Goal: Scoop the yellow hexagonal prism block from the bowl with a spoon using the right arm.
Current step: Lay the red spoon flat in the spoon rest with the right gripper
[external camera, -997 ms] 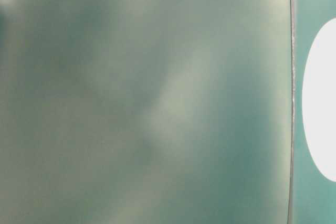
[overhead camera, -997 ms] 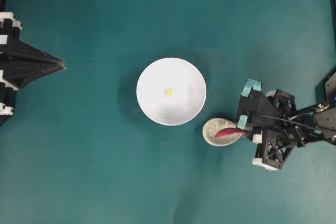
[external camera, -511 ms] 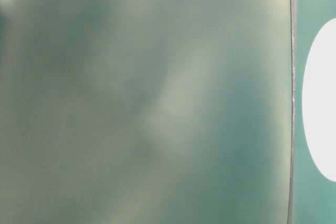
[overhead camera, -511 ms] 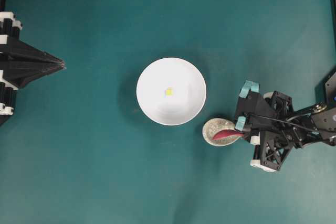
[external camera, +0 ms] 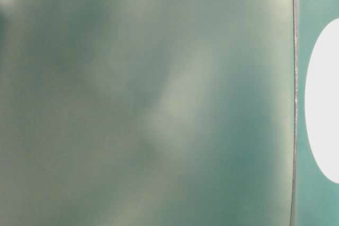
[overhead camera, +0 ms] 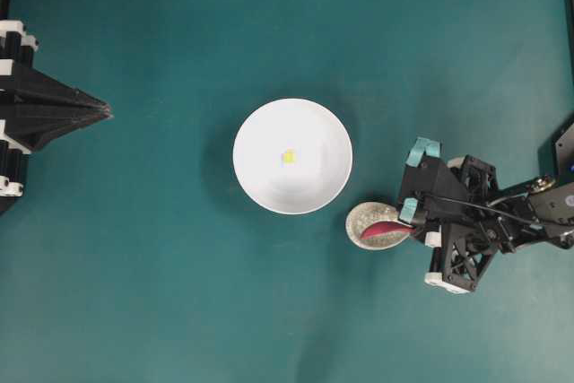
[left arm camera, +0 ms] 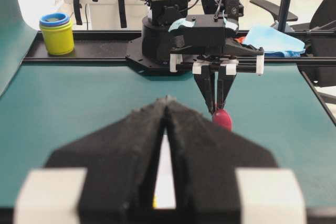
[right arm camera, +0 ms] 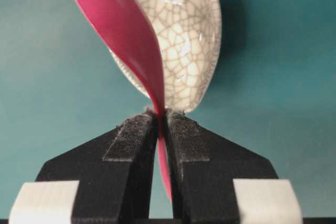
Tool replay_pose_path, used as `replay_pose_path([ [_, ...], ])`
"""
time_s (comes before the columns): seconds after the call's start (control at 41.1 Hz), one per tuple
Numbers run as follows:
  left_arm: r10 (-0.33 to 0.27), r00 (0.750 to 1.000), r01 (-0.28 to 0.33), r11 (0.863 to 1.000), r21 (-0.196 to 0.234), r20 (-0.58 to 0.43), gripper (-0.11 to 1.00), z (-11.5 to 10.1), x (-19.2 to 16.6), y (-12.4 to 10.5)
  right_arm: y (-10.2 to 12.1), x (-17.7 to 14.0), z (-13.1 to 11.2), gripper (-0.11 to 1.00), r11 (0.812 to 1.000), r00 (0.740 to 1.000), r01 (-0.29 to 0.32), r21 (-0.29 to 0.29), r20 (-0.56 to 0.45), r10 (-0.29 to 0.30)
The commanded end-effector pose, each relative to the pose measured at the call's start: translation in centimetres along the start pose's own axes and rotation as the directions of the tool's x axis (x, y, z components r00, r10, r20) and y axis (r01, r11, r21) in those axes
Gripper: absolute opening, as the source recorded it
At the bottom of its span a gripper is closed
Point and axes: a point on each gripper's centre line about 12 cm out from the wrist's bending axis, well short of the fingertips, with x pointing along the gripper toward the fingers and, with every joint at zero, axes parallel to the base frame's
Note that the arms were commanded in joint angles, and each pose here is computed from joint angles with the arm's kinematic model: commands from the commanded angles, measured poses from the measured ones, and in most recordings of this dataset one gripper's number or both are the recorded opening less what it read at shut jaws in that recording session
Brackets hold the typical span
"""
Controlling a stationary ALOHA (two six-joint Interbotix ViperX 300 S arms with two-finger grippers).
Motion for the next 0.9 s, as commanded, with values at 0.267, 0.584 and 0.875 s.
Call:
replay_pose_path([
  [0.267, 0.000, 1.000, 0.000, 1.000, 0.003, 0.028, 0.06, 1.03, 0.36, 0.01, 0.48, -0.53, 0.98, 0.10, 1.000, 0.999, -0.021, 0.000, 0.032, 0.021],
  [0.584, 0.000, 1.000, 0.000, 1.000, 0.003, 0.028, 0.06, 1.03, 0.36, 0.01, 0.35, -0.47, 0.81, 0.10, 1.000, 1.000, -0.015, -0.005, 0.026, 0.016],
  [0.875, 0.000, 1.000, 0.000, 1.000, 0.003, 0.028, 0.06, 1.03, 0.36, 0.01, 0.35, -0.26, 0.79, 0.15, 1.000, 1.000, -0.009, -0.013, 0.020, 0.009],
])
